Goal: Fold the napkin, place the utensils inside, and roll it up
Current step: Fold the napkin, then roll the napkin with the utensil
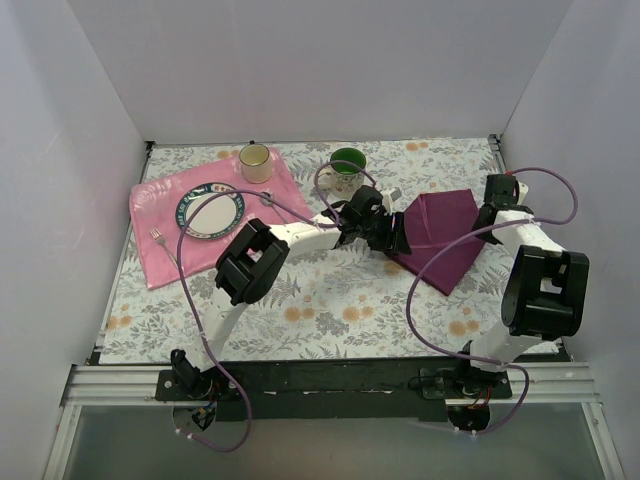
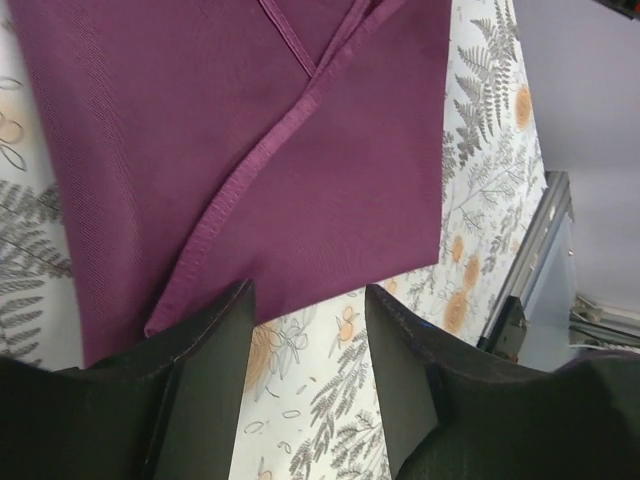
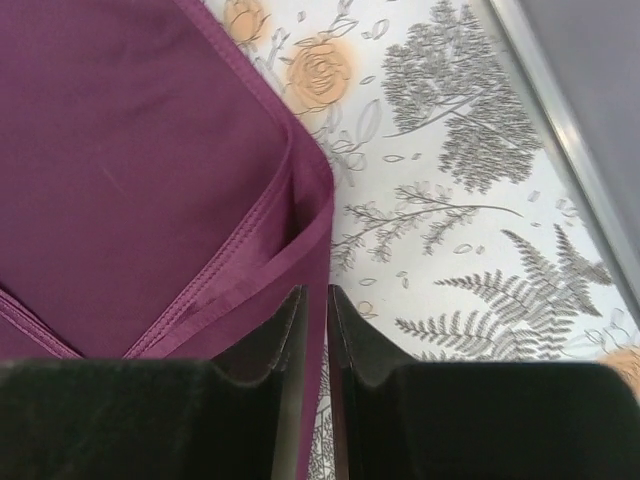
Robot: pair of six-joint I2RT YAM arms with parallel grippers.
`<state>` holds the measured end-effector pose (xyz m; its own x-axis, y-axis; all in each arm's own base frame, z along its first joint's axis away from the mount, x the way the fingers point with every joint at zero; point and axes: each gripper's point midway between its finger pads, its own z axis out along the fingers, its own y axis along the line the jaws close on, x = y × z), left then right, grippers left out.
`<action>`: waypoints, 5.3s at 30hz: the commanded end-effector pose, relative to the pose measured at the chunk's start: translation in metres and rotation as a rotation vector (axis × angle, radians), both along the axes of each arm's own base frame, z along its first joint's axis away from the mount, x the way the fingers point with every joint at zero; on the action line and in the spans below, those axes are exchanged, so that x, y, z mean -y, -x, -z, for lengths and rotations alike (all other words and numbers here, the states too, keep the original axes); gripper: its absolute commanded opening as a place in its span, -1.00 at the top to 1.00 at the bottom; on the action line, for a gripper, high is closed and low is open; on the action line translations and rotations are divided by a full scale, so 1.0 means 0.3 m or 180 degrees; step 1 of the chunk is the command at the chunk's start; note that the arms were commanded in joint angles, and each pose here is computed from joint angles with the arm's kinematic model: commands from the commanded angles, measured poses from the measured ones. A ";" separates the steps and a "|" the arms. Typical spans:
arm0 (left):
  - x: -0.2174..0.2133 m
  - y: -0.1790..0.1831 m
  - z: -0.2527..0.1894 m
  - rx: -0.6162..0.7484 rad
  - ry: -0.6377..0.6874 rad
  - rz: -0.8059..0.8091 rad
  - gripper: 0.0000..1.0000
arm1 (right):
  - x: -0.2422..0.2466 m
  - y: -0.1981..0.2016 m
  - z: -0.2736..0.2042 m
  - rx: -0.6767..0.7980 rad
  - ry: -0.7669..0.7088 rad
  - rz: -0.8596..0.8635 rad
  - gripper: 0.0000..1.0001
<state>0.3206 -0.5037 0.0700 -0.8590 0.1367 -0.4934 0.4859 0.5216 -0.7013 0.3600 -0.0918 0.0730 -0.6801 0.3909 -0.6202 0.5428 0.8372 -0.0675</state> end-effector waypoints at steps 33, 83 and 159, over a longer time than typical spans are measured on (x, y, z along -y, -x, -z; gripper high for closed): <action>-0.011 -0.065 -0.189 0.0333 -0.0036 -0.0128 0.02 | -0.058 -0.132 -0.018 0.0165 -0.0218 -0.0512 0.61; -0.314 0.014 -0.279 -0.0287 0.0047 -0.0570 -0.53 | -0.306 0.264 -0.038 -0.0118 -0.0607 -0.0722 -0.68; -0.314 -0.048 -0.055 -0.0710 0.0100 -0.1205 -0.09 | -0.590 0.106 -0.200 0.0162 -0.0992 -0.1983 -0.44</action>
